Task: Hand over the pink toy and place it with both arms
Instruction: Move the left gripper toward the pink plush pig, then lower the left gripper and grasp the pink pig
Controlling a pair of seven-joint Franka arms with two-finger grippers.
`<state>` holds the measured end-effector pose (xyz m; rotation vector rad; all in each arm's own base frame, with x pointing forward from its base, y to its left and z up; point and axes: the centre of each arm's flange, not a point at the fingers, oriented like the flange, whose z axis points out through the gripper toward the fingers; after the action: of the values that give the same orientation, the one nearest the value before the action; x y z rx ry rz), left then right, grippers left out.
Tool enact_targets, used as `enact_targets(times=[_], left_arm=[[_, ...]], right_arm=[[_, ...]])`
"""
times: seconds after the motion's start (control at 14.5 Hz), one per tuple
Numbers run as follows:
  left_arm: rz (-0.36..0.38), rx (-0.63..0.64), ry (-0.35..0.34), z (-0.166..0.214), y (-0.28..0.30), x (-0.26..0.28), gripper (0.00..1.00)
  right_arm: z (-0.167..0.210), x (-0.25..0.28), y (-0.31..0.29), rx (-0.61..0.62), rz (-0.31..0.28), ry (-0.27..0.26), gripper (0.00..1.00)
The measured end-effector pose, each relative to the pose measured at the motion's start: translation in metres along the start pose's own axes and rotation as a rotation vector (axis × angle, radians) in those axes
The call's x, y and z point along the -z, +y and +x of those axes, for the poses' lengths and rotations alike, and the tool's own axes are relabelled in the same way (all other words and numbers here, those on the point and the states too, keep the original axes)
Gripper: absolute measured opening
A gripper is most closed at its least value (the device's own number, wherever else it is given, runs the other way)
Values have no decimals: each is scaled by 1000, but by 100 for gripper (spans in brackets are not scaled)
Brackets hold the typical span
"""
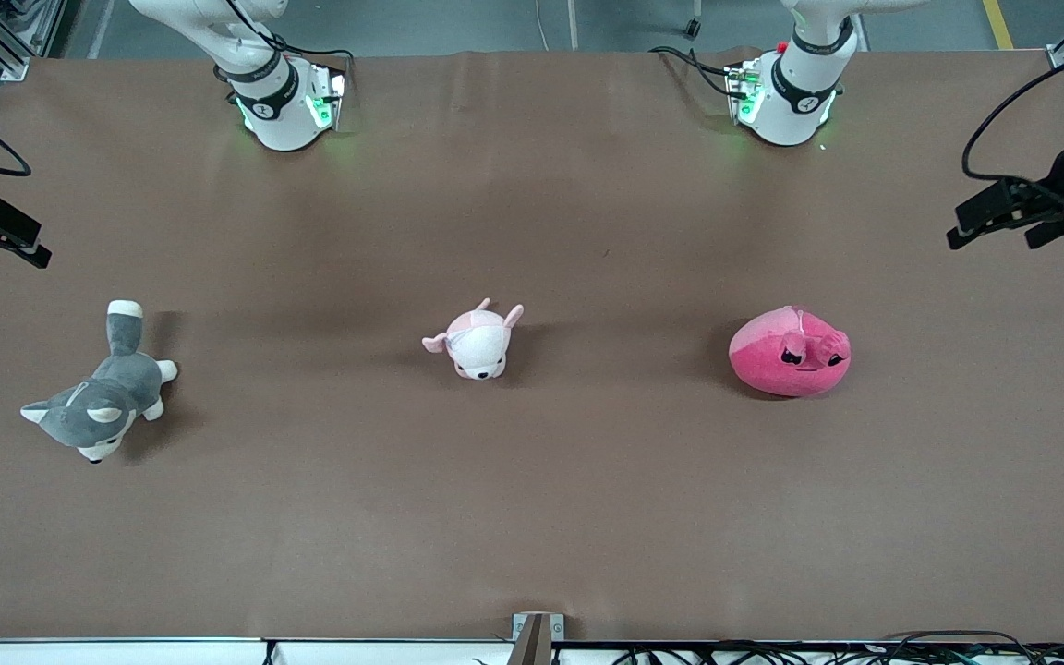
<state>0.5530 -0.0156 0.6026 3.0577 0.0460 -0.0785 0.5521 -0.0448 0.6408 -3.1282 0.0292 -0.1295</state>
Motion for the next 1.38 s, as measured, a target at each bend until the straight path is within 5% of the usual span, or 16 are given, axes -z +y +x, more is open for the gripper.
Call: enact_targets(times=[0.48,1.38], left_arm=[[4,18,-183,38,-8,-125,100],[13,4,-189,52,5,-266,100]], right_arm=[[0,0,-2,3,0,-1,100],[-3,-2,-6,15,-11,-29,100]])
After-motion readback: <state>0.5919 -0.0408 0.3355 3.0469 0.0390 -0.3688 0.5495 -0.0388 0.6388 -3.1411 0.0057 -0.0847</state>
